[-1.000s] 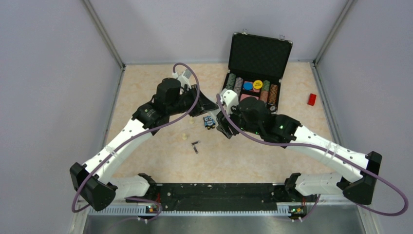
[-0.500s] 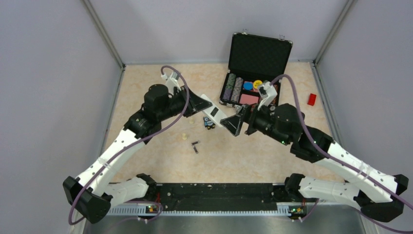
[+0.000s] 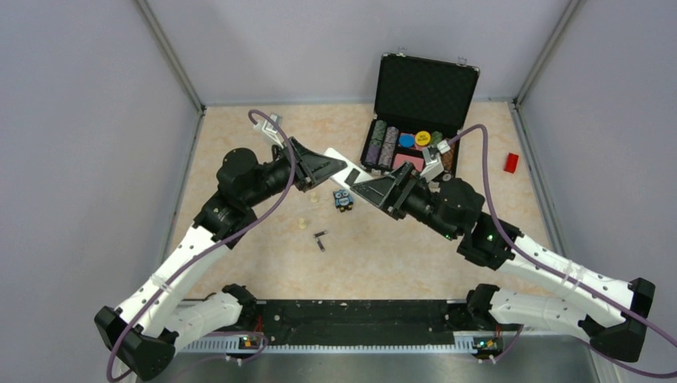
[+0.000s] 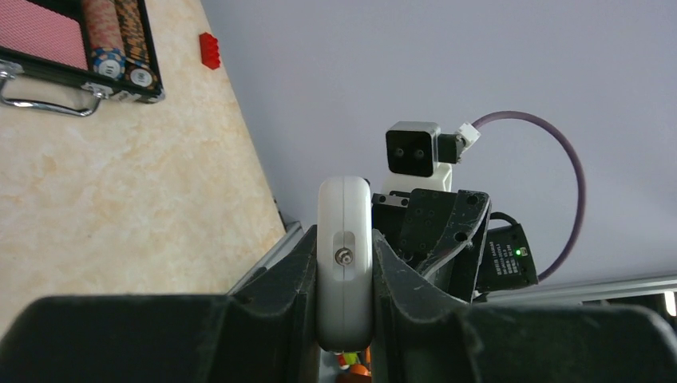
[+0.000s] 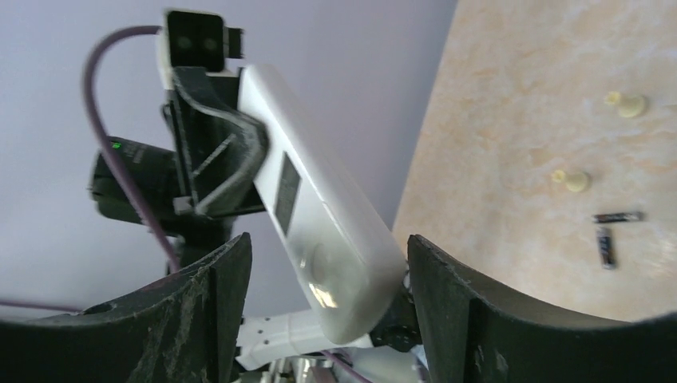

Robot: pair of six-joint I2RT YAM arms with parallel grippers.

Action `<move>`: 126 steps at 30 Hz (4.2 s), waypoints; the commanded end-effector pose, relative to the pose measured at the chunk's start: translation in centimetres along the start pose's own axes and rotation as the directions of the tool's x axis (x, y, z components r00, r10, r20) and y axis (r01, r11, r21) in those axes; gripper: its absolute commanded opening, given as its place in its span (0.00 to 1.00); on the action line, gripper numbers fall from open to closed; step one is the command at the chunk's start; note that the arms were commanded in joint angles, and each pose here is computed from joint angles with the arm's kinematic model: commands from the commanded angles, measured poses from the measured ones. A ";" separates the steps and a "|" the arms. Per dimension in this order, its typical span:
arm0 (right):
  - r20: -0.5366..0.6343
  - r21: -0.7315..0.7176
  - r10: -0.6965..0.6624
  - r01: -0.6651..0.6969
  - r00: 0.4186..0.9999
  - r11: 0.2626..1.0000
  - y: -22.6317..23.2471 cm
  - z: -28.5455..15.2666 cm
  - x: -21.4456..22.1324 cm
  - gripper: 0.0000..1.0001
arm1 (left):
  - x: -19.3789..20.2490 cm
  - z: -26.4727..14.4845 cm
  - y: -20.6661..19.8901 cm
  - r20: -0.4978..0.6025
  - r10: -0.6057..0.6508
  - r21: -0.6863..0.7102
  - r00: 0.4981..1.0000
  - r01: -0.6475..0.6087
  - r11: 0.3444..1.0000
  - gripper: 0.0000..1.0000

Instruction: Load the batteries into the remote control

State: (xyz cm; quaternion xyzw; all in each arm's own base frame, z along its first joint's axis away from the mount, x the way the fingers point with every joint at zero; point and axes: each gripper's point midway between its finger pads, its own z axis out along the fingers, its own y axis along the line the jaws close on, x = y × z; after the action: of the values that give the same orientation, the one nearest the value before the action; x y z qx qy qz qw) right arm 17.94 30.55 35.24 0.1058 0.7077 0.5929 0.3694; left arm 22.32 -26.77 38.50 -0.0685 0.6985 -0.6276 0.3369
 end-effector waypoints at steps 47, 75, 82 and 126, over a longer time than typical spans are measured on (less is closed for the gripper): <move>0.023 -0.119 0.060 -0.057 0.998 0.991 -1.2 -2.2 0.7 0.04 | -2.1 -1.7 -2.0 0.041 -0.128 0.124 0.991 0.122 0.985 0.00; 0.065 -0.034 0.146 -0.144 0.987 0.989 -3.2 -0.7 0.4 0.38 | -4.1 -1.9 -0.6 0.133 -0.058 0.089 0.989 0.046 0.995 0.00; 0.100 -0.034 0.106 -0.103 0.989 0.994 -2.7 -0.5 -0.6 0.22 | -4.1 -1.5 1.3 0.132 -0.014 0.014 0.991 0.012 1.000 0.00; -0.740 0.239 -0.465 0.836 0.486 0.494 -24.5 12.3 17.4 0.45 | -9.8 -20.4 4.7 0.357 0.609 -0.755 0.709 -0.165 0.635 0.00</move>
State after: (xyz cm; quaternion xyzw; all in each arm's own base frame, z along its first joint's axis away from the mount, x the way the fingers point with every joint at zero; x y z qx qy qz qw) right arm 20.24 42.21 5.05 -0.2479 0.9131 0.1744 0.2728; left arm 20.67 -4.68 35.43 -0.2044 0.7574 -0.1801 0.5934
